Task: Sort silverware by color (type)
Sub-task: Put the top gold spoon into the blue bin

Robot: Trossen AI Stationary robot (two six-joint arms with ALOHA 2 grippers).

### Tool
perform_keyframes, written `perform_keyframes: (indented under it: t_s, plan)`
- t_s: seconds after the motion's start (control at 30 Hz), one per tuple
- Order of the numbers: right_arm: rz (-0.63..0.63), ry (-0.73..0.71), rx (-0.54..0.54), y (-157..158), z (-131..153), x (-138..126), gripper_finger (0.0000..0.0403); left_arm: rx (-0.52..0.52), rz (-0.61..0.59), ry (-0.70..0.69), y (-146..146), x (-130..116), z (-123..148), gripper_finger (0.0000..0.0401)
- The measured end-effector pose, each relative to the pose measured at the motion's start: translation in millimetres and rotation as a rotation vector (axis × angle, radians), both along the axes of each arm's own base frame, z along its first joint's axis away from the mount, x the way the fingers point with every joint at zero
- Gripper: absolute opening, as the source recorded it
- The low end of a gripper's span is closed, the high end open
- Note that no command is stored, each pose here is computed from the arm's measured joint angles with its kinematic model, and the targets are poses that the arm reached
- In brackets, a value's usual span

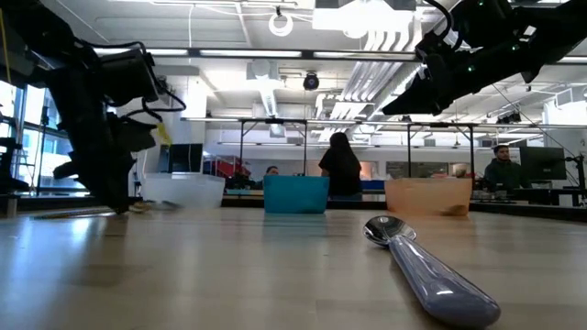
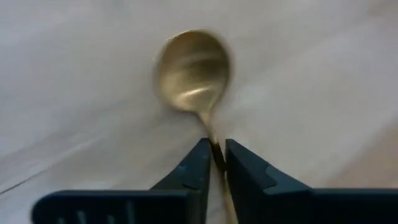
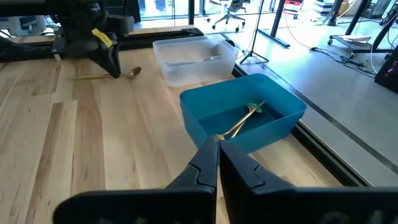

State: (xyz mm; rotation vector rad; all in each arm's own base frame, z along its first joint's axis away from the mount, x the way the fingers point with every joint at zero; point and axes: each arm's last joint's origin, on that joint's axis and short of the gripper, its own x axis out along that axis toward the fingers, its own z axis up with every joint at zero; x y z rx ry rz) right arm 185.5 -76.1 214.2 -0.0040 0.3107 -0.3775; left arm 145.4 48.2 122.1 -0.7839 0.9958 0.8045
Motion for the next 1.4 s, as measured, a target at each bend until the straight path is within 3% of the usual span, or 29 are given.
perform_keyframes:
  t_s: [0.17,0.37,0.63,0.8,0.9,1.1,1.4]
  plan:
    - [0.0,0.0,0.0,0.0,0.0,0.0,0.0,-0.084,-0.187,-0.114,-2.4,12.1,7.2,0.0005]
    - [0.0,0.0,0.0,0.0,0.0,0.0,0.0,0.0,-0.289,-0.219,-0.6,34.5,37.0,0.0004]
    - [0.0,-0.002,-0.001,-0.1,0.3,0.1,0.0,0.25,-0.144,-0.562,34.1,84.9,100.4,0.0003]
    - [0.001,-0.011,-0.001,0.3,1.0,0.5,0.0,0.349,-0.118,-0.857,73.7,119.0,119.2,0.0002]
    - [0.004,-0.011,-0.002,0.9,1.1,0.8,0.0,0.308,-0.094,-0.936,100.1,138.1,112.5,0.0001]
    - [0.02,-0.009,-0.001,3.8,0.9,1.9,0.0,0.247,0.014,-0.914,145.5,169.3,88.3,0.0001]
    - [0.032,-0.005,-0.01,5.7,0.8,2.6,0.0,0.192,0.12,-0.845,189.2,186.7,54.1,0.0001]
